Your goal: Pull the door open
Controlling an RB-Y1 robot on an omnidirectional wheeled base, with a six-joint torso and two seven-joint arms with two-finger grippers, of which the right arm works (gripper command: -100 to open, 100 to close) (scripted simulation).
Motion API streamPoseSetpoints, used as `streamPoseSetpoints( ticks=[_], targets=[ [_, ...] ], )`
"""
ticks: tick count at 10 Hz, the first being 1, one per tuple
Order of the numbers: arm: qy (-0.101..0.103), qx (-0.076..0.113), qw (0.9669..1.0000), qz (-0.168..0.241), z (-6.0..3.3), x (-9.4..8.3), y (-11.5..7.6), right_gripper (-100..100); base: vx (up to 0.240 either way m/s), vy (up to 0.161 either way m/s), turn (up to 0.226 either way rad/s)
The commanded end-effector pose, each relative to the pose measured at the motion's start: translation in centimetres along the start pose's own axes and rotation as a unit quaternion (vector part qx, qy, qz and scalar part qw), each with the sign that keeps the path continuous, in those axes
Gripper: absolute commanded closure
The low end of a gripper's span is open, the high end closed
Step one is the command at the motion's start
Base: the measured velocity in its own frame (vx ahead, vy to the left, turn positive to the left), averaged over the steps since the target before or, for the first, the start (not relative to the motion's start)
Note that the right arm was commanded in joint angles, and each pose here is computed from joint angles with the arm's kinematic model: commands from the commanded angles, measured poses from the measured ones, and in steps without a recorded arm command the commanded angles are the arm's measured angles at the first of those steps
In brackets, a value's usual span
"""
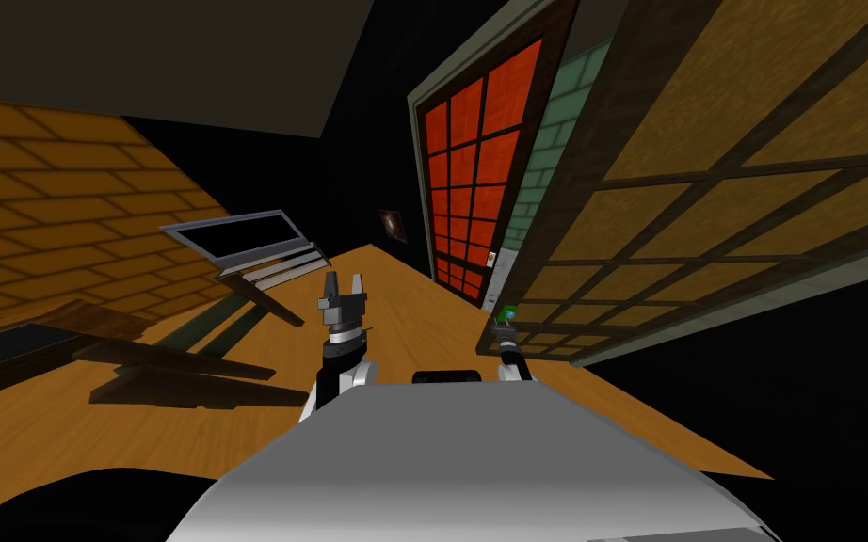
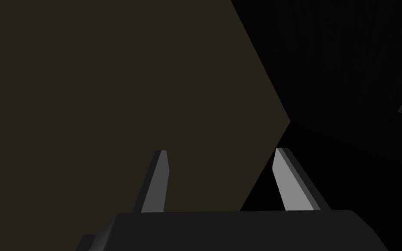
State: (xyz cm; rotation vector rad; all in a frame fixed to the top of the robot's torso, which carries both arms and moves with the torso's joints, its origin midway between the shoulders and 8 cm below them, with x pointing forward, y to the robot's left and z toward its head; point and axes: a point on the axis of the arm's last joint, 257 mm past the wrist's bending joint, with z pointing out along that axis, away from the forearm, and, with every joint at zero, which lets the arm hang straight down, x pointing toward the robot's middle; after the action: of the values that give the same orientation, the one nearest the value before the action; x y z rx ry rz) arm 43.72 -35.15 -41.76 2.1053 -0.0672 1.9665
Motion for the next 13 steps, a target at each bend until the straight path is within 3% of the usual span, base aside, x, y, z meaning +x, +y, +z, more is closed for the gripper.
streamPoseSetpoints(
  ticks=[1,13],
  targets=[
    [0.022,-0.008,0.9995,0.020,0.70,1.55,0.93,-100,-0.059,-0.006,0.033],
    [0.025,-0.004,0.9974,0.068,1.10,1.91,0.47,-100,-0.030,-0.007,0.016]
  ],
)
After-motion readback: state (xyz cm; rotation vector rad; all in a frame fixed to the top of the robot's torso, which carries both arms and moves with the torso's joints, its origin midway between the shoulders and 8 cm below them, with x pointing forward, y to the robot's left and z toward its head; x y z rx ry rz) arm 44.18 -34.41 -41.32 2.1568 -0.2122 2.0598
